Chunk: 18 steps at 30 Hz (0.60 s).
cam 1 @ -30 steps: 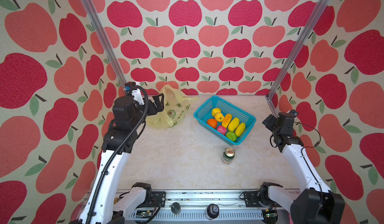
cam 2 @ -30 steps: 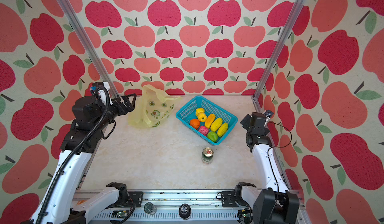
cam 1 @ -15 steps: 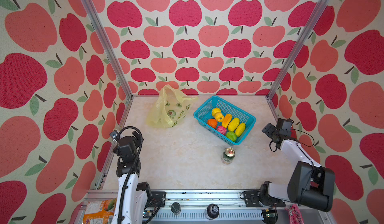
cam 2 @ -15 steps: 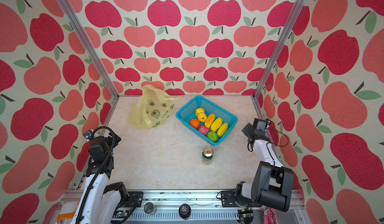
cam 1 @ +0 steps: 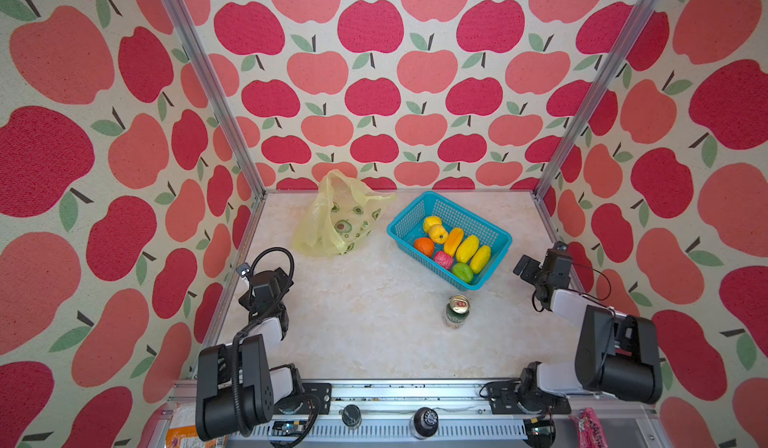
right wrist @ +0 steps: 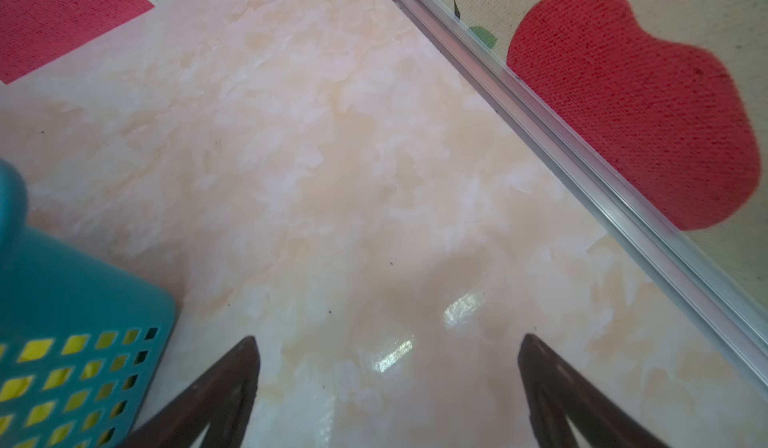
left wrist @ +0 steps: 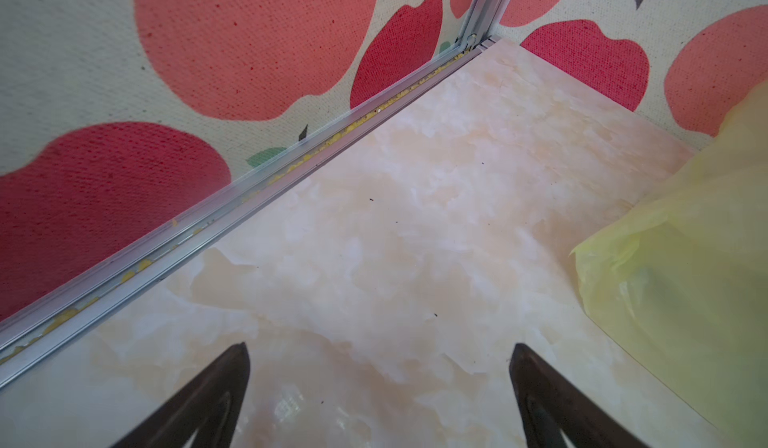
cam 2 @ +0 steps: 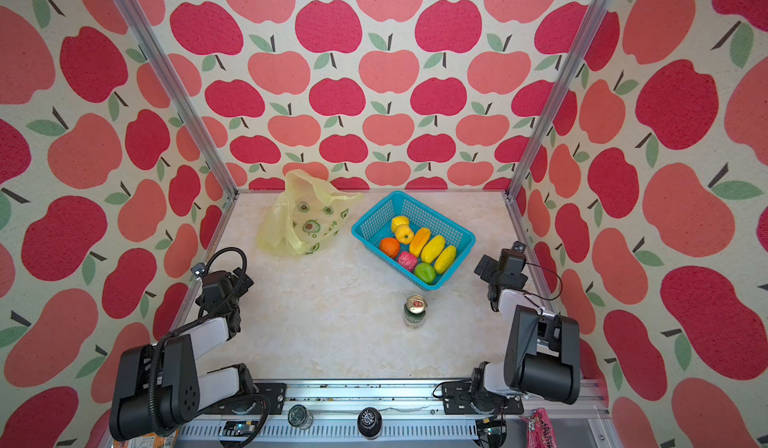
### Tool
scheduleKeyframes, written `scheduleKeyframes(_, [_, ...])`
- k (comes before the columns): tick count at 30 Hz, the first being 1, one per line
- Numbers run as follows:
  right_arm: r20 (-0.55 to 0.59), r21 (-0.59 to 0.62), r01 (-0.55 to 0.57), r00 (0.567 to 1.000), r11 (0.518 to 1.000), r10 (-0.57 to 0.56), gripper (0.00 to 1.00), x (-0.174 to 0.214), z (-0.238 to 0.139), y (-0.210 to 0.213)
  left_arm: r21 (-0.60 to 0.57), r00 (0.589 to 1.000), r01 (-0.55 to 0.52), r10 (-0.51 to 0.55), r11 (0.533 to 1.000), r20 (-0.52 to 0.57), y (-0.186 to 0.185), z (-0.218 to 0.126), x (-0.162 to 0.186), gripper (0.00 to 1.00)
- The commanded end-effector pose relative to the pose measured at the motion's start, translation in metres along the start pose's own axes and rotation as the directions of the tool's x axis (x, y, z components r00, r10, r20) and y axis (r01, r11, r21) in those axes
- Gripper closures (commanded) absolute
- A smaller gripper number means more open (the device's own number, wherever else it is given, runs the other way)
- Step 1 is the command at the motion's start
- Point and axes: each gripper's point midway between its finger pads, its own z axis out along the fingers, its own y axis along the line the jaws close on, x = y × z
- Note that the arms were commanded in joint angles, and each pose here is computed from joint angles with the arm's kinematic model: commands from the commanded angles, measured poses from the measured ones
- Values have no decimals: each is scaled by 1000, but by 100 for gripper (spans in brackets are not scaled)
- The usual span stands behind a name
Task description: Untie the knot of the plastic bag and take out the fruit
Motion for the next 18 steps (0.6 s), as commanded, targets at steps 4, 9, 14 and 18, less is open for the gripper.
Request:
scheduleKeyframes(4, [298,46,155,941,987,-162,1,-41,-27,31,148,996,-49,39,988,75,-38,12,-31,1])
scheduleKeyframes(9, [247,-71,180,956,981,-157,1,-34,2,40,206,994,-101,93,973,52,-54,17,-29,1])
scheduleKeyframes(14, [333,-70,327,898,943,-287,1,-29,-10,69,241,977,-197,169,951,131,-70,8,-30,1])
scheduleKeyframes(18, [440,-51,331,854,942,-276,1,-15,-11,69,284,959,-233,172,930,225,-72,0,-16,1])
